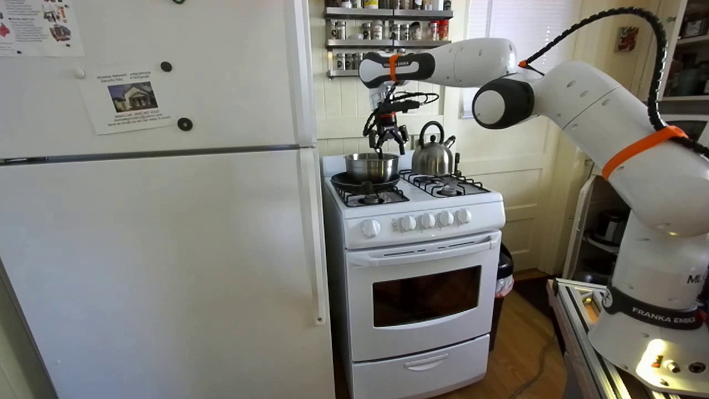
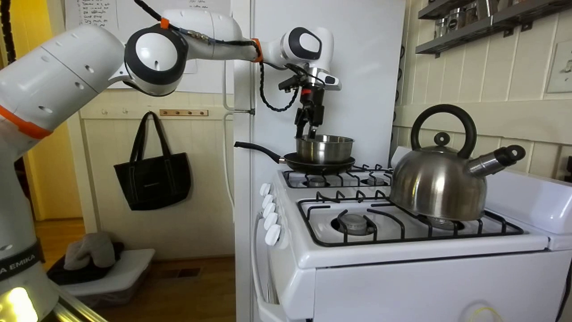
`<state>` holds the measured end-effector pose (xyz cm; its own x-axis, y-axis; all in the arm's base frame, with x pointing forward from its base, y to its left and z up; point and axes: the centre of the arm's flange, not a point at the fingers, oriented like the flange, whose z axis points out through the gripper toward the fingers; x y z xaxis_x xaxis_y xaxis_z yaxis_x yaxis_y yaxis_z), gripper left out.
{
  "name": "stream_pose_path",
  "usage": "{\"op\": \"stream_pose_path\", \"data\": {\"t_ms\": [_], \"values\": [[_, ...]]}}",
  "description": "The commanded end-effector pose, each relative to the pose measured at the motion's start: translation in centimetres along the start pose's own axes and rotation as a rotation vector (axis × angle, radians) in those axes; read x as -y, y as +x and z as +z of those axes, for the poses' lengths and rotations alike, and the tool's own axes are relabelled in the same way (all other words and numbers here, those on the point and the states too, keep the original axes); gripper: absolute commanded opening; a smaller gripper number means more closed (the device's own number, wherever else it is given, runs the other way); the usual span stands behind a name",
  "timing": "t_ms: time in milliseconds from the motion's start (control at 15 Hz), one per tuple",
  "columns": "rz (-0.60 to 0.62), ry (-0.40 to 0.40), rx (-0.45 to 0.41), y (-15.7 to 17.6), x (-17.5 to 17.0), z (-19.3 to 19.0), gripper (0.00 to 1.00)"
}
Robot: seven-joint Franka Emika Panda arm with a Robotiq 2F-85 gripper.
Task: Move the spoon to the white part of the stove
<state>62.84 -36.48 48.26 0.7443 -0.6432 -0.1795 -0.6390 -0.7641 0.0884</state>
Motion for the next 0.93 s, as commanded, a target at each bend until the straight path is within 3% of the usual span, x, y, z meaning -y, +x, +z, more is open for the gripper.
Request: {"op": "stream_pose_path", "data": {"t_ms": [0, 200, 400, 467, 533, 867], "values": [[-0.141, 0.048, 0.016, 1.8, 0.6, -1.4, 1.00], [-0.218, 0.104, 0.022, 2.3, 0.6, -1.6, 1.00], [-0.194, 0.131, 0.011, 2.8, 0.5, -1.7, 1.00], [-0.159, 0.134, 0.001, 3.0, 0.4, -2.0, 1.00], [-0.181, 0.099, -0.005, 0.2, 0.1, -0.2, 1.00], [-0.159, 0.115, -0.022, 1.0, 0.2, -0.3, 1.00]]}}
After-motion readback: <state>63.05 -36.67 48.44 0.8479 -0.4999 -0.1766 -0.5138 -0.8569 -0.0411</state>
